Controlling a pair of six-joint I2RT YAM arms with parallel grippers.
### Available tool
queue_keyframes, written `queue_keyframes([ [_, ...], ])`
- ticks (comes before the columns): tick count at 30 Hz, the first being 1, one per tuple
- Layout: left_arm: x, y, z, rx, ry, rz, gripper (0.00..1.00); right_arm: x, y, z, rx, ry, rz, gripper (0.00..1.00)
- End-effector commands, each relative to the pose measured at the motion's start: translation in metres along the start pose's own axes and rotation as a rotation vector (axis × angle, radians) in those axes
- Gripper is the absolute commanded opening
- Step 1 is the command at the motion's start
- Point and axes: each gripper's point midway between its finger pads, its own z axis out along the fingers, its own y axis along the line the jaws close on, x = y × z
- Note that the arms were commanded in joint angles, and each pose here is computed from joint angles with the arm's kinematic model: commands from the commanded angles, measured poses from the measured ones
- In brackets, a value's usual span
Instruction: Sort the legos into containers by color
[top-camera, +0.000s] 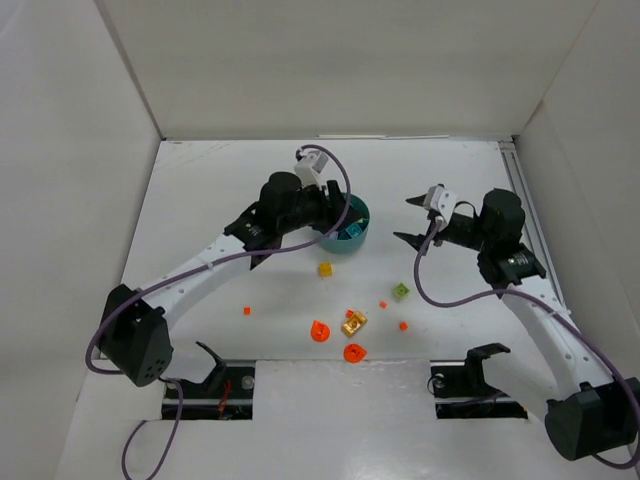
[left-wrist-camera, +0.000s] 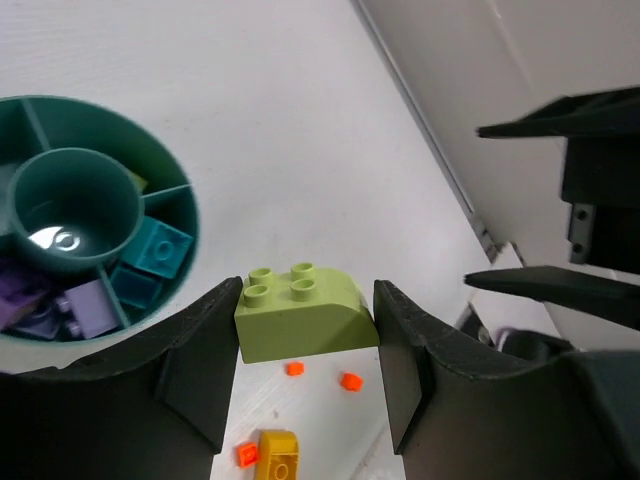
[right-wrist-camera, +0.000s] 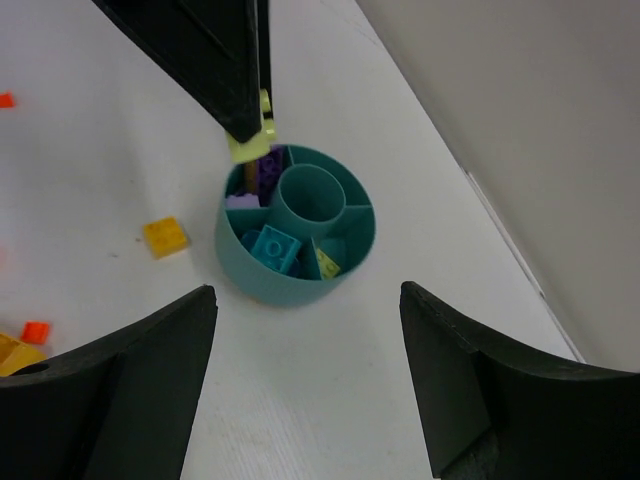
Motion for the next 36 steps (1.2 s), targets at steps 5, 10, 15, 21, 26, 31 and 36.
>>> queue_keyframes([
  [5, -0.009, -0.063, -0.004, 0.338, 0.020, 0.118, 0.47, -0.033, 0.016, 0.017, -0.176, -0.179, -0.065, 0.79],
  [10, -0.017, -0.069, 0.001, 0.385, 0.007, 0.134, 0.47, -0.039, 0.015, 0.020, -0.184, -0.195, -0.057, 0.79],
  [15, -0.051, -0.019, 0.033, 0.068, -0.057, 0.174, 0.47, -0.031, -0.001, 0.005, -0.043, -0.144, -0.040, 0.79],
  [21, -0.057, 0.018, 0.072, -0.100, 0.017, 0.248, 0.50, -0.022, -0.022, -0.029, 0.122, -0.093, -0.036, 0.79],
  [26, -0.048, 0.046, 0.093, -0.147, 0.123, 0.384, 0.51, -0.019, -0.028, -0.037, 0.152, -0.081, -0.024, 0.79],
  [31, -0.039, 0.057, 0.092, -0.134, 0.185, 0.559, 0.56, -0.005, -0.033, -0.033, 0.136, -0.055, 0.018, 0.79],
  [36, -0.013, 0.066, 0.101, -0.121, 0.266, 0.641, 0.56, 0.005, -0.033, -0.028, 0.116, -0.041, 0.046, 0.79],
])
